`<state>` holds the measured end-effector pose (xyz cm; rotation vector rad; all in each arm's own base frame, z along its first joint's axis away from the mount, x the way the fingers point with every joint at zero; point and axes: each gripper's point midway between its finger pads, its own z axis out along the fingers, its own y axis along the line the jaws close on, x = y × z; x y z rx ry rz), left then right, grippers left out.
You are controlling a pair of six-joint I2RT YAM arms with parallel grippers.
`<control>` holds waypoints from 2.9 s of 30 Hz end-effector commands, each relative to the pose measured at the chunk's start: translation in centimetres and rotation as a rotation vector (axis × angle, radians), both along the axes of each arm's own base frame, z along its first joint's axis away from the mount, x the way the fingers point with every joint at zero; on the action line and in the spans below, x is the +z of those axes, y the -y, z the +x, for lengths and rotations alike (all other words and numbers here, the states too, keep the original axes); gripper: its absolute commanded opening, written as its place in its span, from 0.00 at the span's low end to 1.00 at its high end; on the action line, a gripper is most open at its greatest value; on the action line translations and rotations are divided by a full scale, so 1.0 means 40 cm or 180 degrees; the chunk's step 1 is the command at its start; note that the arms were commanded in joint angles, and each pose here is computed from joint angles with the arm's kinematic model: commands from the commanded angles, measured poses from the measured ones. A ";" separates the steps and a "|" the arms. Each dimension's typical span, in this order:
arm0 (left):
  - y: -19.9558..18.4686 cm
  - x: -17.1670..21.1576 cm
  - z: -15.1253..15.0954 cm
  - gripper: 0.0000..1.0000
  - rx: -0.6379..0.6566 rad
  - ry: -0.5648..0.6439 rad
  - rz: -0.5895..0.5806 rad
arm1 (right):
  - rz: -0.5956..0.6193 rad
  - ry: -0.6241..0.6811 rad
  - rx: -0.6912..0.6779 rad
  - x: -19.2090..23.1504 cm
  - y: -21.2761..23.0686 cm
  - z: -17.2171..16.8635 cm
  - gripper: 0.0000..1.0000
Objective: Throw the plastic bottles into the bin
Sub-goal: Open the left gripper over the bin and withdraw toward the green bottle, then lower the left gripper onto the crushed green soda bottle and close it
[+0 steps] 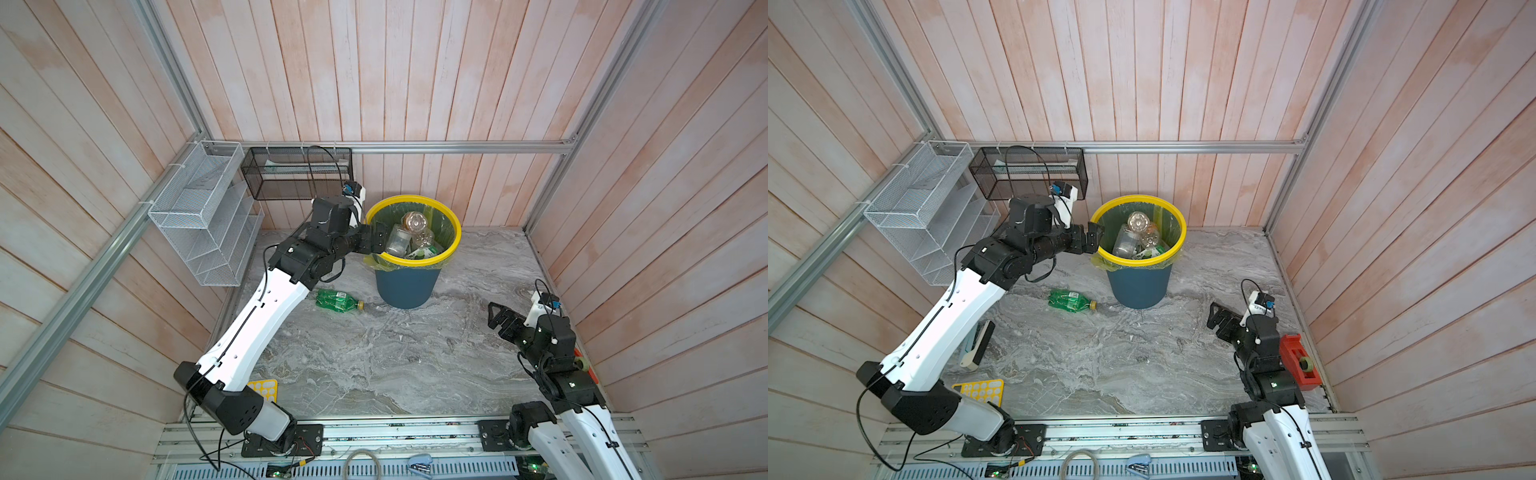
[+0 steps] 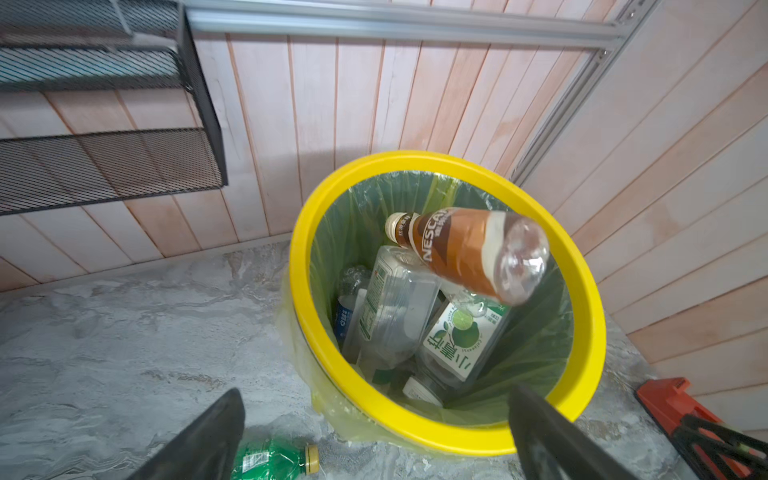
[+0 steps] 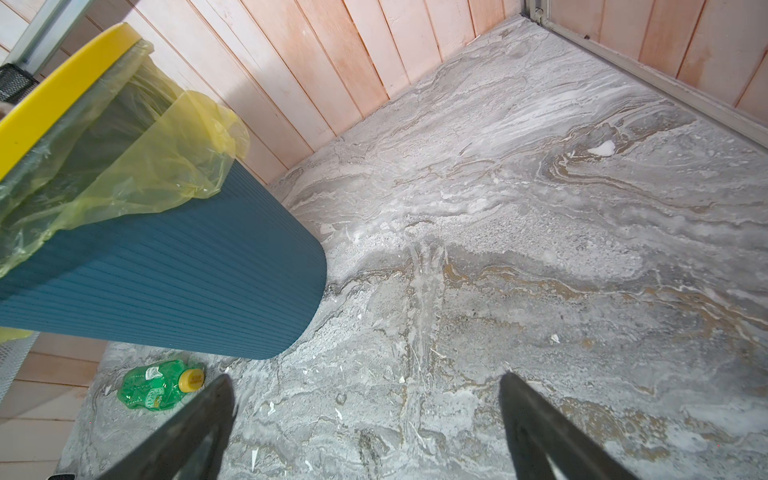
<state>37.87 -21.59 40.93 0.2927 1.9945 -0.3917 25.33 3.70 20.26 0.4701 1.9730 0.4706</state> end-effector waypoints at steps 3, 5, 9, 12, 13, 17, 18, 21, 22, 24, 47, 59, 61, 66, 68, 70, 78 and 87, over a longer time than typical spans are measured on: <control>-0.063 -0.024 0.002 1.00 0.0205 -0.0018 0.0087 | -0.0017 -0.0016 0.0006 -0.003 0.001 0.001 0.99; -0.081 -0.038 0.001 1.00 0.0238 -0.0056 0.0084 | -0.0023 -0.0030 0.0007 -0.007 0.001 0.001 0.99; -0.123 -0.069 -0.002 1.00 0.0316 -0.0114 0.0130 | -0.0025 -0.0032 0.0002 -0.008 0.002 0.001 0.99; -0.166 -0.102 -0.006 1.00 0.0423 -0.0150 0.0200 | -0.0029 -0.0037 -0.0013 -0.010 0.004 0.001 0.99; -0.178 -0.116 -0.007 1.00 0.0445 -0.0165 0.0230 | -0.0027 -0.0033 -0.0012 -0.009 0.003 0.002 0.99; -0.216 -0.206 -0.009 1.00 0.0513 -0.0319 0.0439 | -0.0026 -0.0045 -0.0020 -0.013 0.004 0.004 0.99; -0.224 -0.234 -0.007 1.00 0.0544 -0.0377 0.0498 | -0.0024 -0.0051 -0.0023 -0.015 0.004 0.004 0.99; -0.241 -0.329 0.000 1.00 0.0580 -0.0645 0.0554 | -0.0010 -0.0076 -0.0029 -0.025 0.004 0.004 0.99; -0.247 -0.357 0.002 1.00 0.0595 -0.0736 0.0564 | -0.0010 -0.0085 -0.0032 -0.028 0.004 0.003 0.99; -0.252 -0.422 0.008 1.00 0.0626 -0.0927 0.0624 | -0.0008 -0.0096 -0.0043 -0.032 0.005 0.003 0.99; -0.266 -0.817 0.049 1.00 0.0891 -0.2219 0.0582 | -0.0136 -0.0205 -0.0078 -0.078 0.018 -0.008 0.99; -0.290 -0.816 0.043 1.00 0.1396 -0.2107 0.0103 | -0.0249 -0.0261 -0.0128 -0.103 0.031 -0.011 0.99; -0.294 -0.811 0.044 1.00 0.1484 -0.2047 0.0005 | -0.0287 -0.0277 -0.0124 -0.107 0.033 -0.010 0.99; -0.303 -0.813 0.055 1.00 0.1660 -0.2037 -0.0077 | -0.0324 -0.0259 -0.0123 -0.105 0.034 -0.001 0.99; -0.303 -0.818 0.064 1.00 0.1706 -0.2055 -0.0105 | -0.0279 -0.0275 -0.0118 -0.110 0.029 0.008 0.99; -0.301 -0.830 0.070 1.00 0.1740 -0.2103 -0.0112 | -0.0243 -0.0277 -0.0049 -0.113 0.017 0.017 0.99; -0.280 -0.864 0.095 1.00 0.1726 -0.2224 -0.0175 | -0.0342 -0.0314 0.0001 -0.117 0.015 0.032 0.99; -0.265 -0.887 0.132 0.98 0.1507 -0.2224 0.0043 | -0.0318 -0.0363 -0.0004 -0.136 0.015 0.032 0.99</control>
